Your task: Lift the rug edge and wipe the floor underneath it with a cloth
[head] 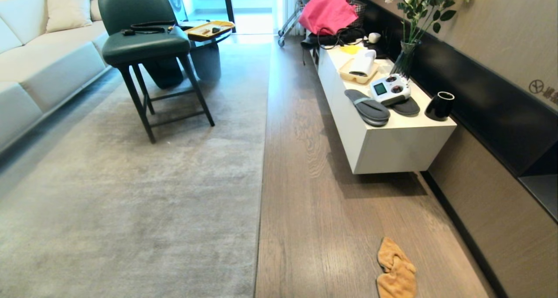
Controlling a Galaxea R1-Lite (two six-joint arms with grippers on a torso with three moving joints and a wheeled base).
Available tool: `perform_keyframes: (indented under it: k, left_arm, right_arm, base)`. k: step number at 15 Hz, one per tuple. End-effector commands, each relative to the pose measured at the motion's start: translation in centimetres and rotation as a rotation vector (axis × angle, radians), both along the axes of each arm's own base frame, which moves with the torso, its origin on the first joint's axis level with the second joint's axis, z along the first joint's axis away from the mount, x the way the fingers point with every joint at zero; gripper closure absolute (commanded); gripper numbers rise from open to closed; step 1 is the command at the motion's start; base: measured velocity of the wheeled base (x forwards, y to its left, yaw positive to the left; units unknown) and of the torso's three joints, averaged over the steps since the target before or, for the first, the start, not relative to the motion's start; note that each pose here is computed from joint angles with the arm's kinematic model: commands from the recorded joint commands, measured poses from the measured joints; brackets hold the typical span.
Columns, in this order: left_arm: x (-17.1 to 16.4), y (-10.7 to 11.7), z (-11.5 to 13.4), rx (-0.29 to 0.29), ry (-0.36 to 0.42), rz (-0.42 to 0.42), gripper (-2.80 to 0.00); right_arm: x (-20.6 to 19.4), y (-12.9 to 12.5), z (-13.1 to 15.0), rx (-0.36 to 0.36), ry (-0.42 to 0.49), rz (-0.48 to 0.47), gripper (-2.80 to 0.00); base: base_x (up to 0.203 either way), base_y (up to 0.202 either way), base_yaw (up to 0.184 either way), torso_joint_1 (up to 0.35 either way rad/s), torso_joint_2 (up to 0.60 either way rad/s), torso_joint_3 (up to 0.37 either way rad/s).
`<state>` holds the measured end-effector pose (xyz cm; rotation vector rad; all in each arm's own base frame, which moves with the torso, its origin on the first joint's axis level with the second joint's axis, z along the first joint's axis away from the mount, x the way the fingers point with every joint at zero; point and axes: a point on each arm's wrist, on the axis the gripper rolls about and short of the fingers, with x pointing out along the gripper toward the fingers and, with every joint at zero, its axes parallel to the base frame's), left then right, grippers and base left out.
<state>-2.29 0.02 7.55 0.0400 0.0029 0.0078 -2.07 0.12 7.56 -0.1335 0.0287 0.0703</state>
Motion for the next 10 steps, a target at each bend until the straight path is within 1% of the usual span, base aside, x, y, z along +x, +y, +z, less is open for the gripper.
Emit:
perform_keyframes:
  k: [1, 10]
  left_arm:
    - [0.00, 0.00, -0.01, 0.000, 0.000, 0.000, 0.00]
    - [0.00, 0.00, -0.01, 0.000, 0.000, 0.001, 0.00]
  right_arm:
    - [-0.21, 0.00, -0.06, -0.002, -0.029, 0.001, 0.00]
    - [-0.21, 0.00, -0.06, -0.002, -0.029, 0.001, 0.00]
  base:
    - [0.000, 0.000, 0.000, 0.000, 0.00, 0.000]
    - [0.000, 0.000, 0.000, 0.000, 0.00, 0.000]
